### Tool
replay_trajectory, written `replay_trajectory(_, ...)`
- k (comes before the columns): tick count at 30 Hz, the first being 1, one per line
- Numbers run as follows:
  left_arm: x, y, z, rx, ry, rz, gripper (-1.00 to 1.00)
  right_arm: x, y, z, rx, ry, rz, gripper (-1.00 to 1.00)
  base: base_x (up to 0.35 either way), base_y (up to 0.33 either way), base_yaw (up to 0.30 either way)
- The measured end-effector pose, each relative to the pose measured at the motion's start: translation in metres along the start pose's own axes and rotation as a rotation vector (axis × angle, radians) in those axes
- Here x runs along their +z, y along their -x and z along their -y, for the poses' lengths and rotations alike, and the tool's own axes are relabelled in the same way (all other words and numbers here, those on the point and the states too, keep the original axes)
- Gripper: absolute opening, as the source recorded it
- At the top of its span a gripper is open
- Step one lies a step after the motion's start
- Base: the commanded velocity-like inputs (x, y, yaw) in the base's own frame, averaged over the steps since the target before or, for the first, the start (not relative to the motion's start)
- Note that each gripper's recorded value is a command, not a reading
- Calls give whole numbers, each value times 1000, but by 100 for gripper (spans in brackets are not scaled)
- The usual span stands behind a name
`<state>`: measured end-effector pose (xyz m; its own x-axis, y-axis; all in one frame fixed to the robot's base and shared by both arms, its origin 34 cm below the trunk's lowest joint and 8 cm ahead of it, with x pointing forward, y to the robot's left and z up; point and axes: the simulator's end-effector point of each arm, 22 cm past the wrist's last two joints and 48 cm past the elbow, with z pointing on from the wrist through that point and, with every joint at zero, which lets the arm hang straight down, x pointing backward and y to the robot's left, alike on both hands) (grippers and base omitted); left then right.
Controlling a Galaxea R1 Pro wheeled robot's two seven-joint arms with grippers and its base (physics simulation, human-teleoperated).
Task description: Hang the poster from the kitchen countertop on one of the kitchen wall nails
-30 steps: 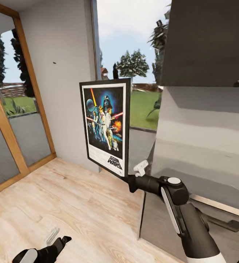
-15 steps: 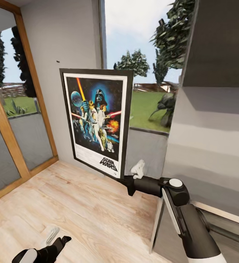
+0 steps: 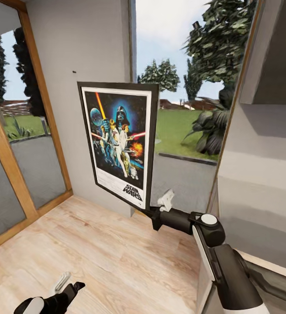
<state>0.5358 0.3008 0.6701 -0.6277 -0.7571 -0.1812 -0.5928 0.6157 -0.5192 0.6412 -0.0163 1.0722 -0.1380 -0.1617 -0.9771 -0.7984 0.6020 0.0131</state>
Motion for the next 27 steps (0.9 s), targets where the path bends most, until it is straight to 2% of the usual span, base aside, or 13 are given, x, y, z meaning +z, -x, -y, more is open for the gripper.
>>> replay_trajectory(21, 1, -3, -3, -5, 5, -5, 100, 1, 1, 0, -12, -5, 3, -100, 267, 266, 0)
replay_trajectory(27, 2, -4, -1, -8, 0, -7, 100, 14, 1, 14, 16, -6, -36, -100, 267, 266, 0)
